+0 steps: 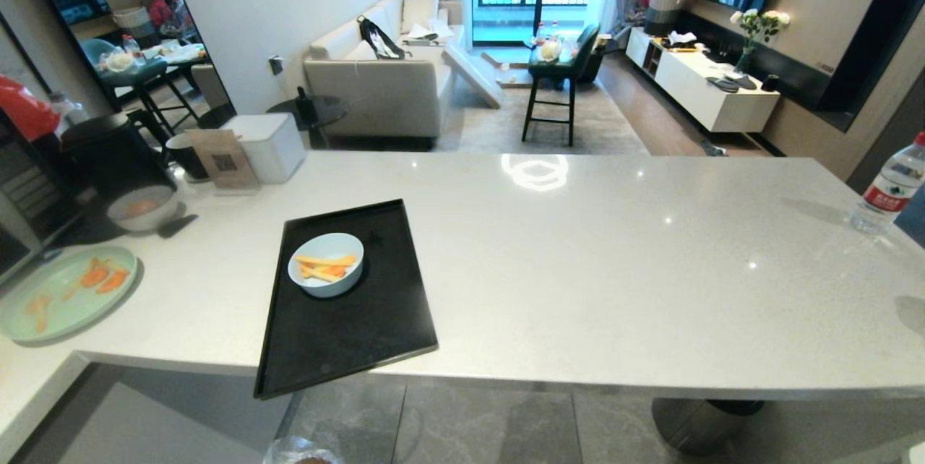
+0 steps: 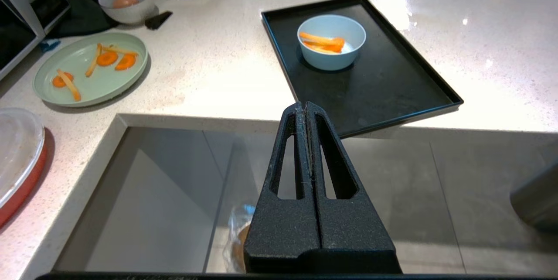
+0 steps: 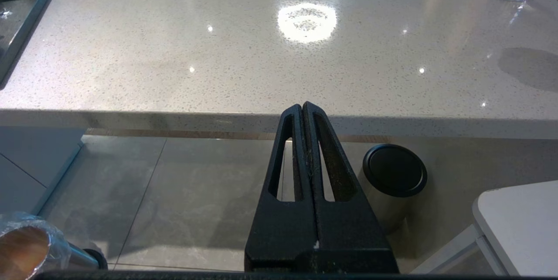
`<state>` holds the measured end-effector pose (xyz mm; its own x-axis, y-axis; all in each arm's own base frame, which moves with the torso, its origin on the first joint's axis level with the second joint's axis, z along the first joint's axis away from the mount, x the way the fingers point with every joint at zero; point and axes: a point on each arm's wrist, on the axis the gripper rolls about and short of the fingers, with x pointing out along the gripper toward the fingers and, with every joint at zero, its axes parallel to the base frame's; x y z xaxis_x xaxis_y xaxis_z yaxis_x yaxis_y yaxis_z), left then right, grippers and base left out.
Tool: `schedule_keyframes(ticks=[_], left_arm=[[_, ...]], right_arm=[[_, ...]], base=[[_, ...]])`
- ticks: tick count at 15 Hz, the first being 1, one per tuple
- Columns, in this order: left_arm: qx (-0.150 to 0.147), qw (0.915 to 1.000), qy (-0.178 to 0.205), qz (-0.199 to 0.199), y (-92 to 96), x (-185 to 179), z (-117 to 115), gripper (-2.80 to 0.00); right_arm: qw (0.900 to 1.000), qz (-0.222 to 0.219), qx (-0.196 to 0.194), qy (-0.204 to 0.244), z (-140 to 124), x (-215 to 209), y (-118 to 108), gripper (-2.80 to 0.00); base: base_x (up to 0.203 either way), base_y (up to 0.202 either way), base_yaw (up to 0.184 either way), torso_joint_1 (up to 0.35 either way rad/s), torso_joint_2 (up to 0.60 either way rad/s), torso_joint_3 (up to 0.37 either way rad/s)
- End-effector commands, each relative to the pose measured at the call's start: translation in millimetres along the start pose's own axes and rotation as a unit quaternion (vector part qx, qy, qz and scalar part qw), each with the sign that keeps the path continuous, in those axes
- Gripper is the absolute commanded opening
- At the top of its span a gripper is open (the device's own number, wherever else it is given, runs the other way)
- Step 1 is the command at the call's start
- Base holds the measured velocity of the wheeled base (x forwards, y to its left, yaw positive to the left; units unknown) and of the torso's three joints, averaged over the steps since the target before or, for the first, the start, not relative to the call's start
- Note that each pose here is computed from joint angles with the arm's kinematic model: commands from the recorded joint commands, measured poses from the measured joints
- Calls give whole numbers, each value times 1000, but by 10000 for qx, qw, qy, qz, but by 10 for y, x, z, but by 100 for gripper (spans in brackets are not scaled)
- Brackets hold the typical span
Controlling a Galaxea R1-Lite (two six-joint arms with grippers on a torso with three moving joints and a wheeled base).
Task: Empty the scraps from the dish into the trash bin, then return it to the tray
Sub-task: Pick up the bowl with leftover food
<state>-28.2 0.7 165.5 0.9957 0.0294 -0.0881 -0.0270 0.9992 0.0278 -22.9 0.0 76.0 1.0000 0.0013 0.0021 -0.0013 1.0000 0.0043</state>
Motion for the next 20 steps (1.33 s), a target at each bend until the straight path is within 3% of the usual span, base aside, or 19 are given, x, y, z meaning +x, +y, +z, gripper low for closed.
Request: schedule_keyframes(ticks=[1, 6, 12, 18, 19, 20], left_arm=[[42, 9953, 972, -16, -4, 408, 312, -280], [112, 9752, 2209, 45, 0, 1246, 657, -280], [37, 9510, 3088, 140, 63, 2175, 743, -280], [190, 9182, 3947, -265, -121, 2997, 864, -280], [216, 9126, 4063, -399, -182, 3104, 874, 0], [239, 9071, 4167, -544, -251, 3205, 852, 0]], right_arm=[[10000, 1, 2, -4, 1, 0, 0, -280], [10000, 1, 2, -5, 1, -1, 0, -280], [10000, 1, 2, 1, -2, 0, 0, -280], [10000, 1, 2, 3, -3, 1, 0, -280], [10000, 1, 2, 3, -3, 1, 0, -280], [10000, 1, 2, -5, 1, -1, 0, -280]], base=[[0, 0, 0, 0, 0, 0], [0, 0, 0, 0, 0, 0], [0, 0, 0, 0, 0, 0], [0, 0, 0, 0, 0, 0], [0, 0, 0, 0, 0, 0], [0, 0, 0, 0, 0, 0]])
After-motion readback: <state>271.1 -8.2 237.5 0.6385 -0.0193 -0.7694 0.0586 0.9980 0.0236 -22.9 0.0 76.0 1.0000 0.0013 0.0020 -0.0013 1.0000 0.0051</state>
